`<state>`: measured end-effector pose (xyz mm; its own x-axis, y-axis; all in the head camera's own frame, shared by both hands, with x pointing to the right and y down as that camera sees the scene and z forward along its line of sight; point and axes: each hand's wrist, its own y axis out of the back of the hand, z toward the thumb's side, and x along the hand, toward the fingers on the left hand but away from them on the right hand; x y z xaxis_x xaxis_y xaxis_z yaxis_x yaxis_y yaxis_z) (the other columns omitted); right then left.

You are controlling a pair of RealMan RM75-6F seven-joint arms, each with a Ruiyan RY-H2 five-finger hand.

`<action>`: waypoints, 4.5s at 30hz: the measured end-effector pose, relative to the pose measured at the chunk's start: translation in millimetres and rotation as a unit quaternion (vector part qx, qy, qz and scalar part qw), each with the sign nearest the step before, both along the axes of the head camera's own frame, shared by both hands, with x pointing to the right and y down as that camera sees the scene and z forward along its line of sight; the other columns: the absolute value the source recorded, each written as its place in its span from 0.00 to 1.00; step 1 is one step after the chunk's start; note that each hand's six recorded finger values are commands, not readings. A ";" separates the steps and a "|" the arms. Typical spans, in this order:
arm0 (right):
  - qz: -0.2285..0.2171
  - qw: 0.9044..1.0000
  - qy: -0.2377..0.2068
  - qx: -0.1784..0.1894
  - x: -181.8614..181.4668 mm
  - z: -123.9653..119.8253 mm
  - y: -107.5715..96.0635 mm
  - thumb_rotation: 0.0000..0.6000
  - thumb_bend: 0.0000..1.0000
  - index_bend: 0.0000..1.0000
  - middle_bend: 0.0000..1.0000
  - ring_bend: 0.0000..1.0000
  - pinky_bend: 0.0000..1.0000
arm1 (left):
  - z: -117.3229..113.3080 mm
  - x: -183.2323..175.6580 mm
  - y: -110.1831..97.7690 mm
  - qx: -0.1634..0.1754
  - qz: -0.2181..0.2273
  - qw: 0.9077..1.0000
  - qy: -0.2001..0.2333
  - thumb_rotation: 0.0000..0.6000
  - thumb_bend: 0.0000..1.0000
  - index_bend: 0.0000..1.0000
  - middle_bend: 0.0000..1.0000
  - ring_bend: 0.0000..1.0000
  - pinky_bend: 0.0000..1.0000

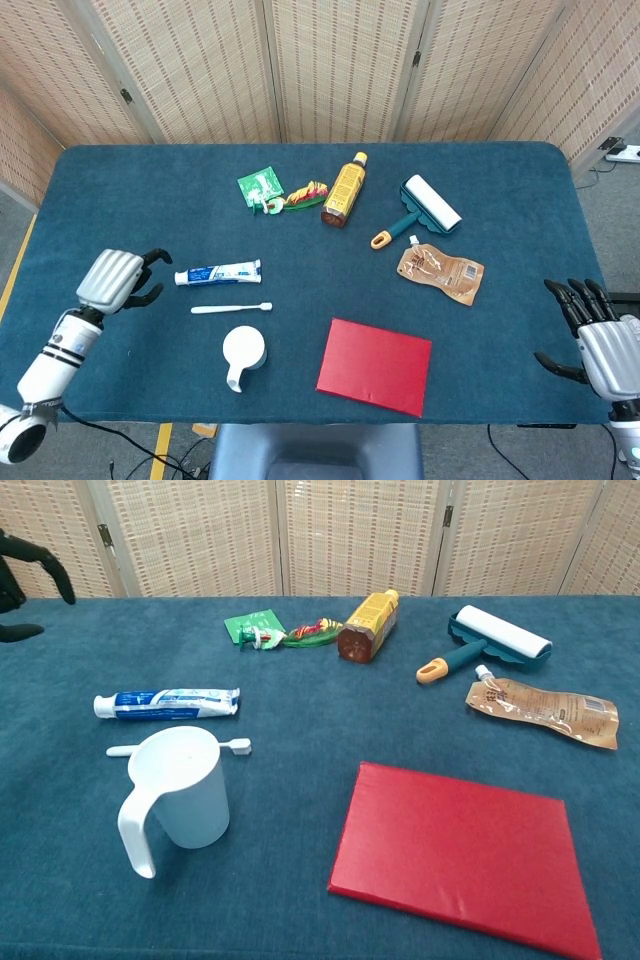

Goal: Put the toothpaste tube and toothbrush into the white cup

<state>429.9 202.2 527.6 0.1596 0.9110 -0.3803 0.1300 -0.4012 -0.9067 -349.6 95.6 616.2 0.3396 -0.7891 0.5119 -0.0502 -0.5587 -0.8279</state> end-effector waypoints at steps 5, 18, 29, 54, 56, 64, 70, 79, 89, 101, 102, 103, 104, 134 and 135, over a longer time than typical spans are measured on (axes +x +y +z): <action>-0.001 1.000 0.002 0.001 -1.0 -2.0 -0.1 1.00 0.05 0.01 0.16 0.09 0.06 | 19.6 31.5 -11.5 -0.022 0.025 0.999 -0.008 1.00 0.38 0.36 1.00 0.94 1.00; -0.003 1.000 0.005 0.004 -2.6 -5.5 -1.8 1.00 0.05 0.01 0.17 0.09 0.06 | 72.4 75.2 -29.1 -0.071 0.053 0.993 -0.074 1.00 0.38 0.29 1.00 0.95 1.00; -0.001 1.000 0.006 0.001 -2.3 -4.8 -2.0 1.00 0.05 0.01 0.17 0.09 0.06 | 111.9 89.1 -27.5 -0.116 0.051 0.983 -0.135 0.95 0.38 0.24 1.00 0.96 1.00; 0.008 1.000 0.008 -0.002 4.0 -2.6 0.2 1.00 0.05 0.01 0.17 0.09 0.07 | 122.9 129.2 -8.3 -0.117 0.105 0.974 -0.162 1.00 0.38 0.36 1.00 0.96 1.00; 0.009 1.000 0.009 -0.002 5.1 -3.0 0.5 1.00 0.05 0.01 0.17 0.09 0.07 | 124.7 125.0 -9.3 -0.117 0.099 0.975 -0.162 1.00 0.38 0.37 1.00 0.96 1.00; 0.010 1.000 0.007 -0.001 5.6 -2.8 0.8 1.00 0.05 0.01 0.18 0.09 0.08 | 131.7 115.4 -7.9 -0.123 0.088 0.975 -0.160 1.00 0.38 0.38 1.00 0.96 1.00; 0.011 1.000 0.009 -0.001 6.7 -2.8 1.1 1.00 0.05 0.01 0.18 0.09 0.08 | 136.8 119.2 -5.9 -0.121 0.086 0.977 -0.153 1.00 0.38 0.39 1.00 0.96 1.00; 0.018 1.000 0.010 0.001 10.8 -3.9 2.7 1.00 0.05 0.01 0.18 0.09 0.08 | 142.8 120.9 -12.6 -0.107 0.058 0.984 -0.127 1.00 0.38 0.53 1.00 0.97 1.00; 0.015 1.000 0.007 0.002 9.5 -2.5 1.4 1.00 0.05 0.01 0.18 0.09 0.08 | 131.2 112.2 -23.7 -0.119 -0.026 0.992 -0.029 1.00 0.38 0.66 1.00 0.98 1.00; 0.013 1.000 0.008 0.004 8.2 -2.4 1.5 1.00 0.05 0.01 0.18 0.09 0.08 | 85.0 79.1 -44.9 -0.146 -0.146 0.966 0.154 1.00 0.38 0.67 1.00 0.98 1.00; 0.013 1.000 0.008 0.004 7.8 -2.2 1.5 1.00 0.05 0.01 0.18 0.09 0.08 | 80.2 76.7 -45.6 -0.147 -0.149 0.963 0.167 1.00 0.38 0.67 1.00 0.98 1.00; 0.013 1.000 0.008 0.004 7.6 -2.0 1.4 1.00 0.05 0.01 0.18 0.09 0.08 | 73.7 73.7 -46.2 -0.149 -0.153 0.960 0.183 1.00 0.38 0.68 1.00 0.98 1.00; 0.013 1.000 0.008 0.004 7.3 -1.6 1.4 1.00 0.05 0.01 0.18 0.09 0.08 | 68.8 71.7 -46.3 -0.150 -0.155 0.957 0.194 1.00 0.38 0.68 1.00 0.98 1.00; -0.001 1.000 0.007 0.005 -3.9 -0.5 -3.4 1.00 0.05 0.01 0.18 0.09 0.08 | -57.3 70.3 19.1 -0.202 -0.030 0.910 0.361 1.00 0.38 0.69 1.00 0.98 1.00; -0.001 1.000 0.007 0.006 -4.1 -0.9 -3.5 1.00 0.05 0.01 0.18 0.09 0.08 | -58.9 71.1 21.6 -0.203 -0.025 0.910 0.362 1.00 0.38 0.69 1.00 0.98 1.00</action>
<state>425.8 198.7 526.6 0.1569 0.9148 -0.3721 0.1170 -0.3914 -0.9128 -278.6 117.2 557.3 0.6722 -0.6088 0.4214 -0.5335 -0.7929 -0.2944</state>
